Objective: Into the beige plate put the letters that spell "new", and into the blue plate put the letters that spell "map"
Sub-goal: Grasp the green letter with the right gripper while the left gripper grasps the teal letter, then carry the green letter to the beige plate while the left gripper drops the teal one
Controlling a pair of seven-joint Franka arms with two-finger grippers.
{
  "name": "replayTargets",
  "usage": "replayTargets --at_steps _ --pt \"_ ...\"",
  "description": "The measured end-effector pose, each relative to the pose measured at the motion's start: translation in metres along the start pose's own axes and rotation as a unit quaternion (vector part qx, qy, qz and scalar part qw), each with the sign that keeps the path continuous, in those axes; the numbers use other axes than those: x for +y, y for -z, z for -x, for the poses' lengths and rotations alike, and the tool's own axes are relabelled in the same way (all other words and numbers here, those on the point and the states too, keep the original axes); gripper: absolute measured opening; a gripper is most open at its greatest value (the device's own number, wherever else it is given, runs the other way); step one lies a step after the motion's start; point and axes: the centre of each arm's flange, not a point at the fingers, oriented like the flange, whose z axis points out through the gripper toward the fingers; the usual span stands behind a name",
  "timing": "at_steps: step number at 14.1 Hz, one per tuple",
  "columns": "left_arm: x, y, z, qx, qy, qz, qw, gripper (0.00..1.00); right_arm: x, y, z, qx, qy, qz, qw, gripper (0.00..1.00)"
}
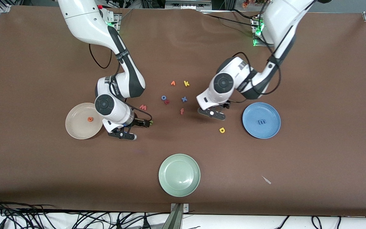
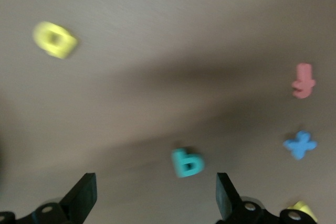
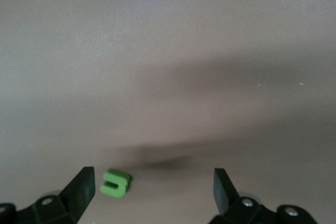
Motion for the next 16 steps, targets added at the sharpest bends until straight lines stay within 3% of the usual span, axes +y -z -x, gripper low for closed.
replayTargets --at_steps 5,7,13,16 --pt "0.015 -0.037 0.005 -0.010 0.012 -0.002 1.000 0.99 -0.021 -0.014 0.013 0.012 -0.029 -0.009 0.999 1.00" --pt "0.013 -0.039 0.005 -0.011 0.011 -0.005 1.000 0.93 -0.026 -0.016 0.016 0.011 -0.032 -0.009 0.999 1.00" --pt "0.011 -0.045 0.009 -0.018 0.010 -0.011 1.000 0.31 -0.043 -0.035 0.036 0.002 -0.036 0.001 0.999 1.00" --pt "0.005 -0.041 0.006 -0.022 0.015 -0.014 1.000 0.28 -0.042 -0.037 0.035 0.001 -0.038 0.003 0.999 0.96"
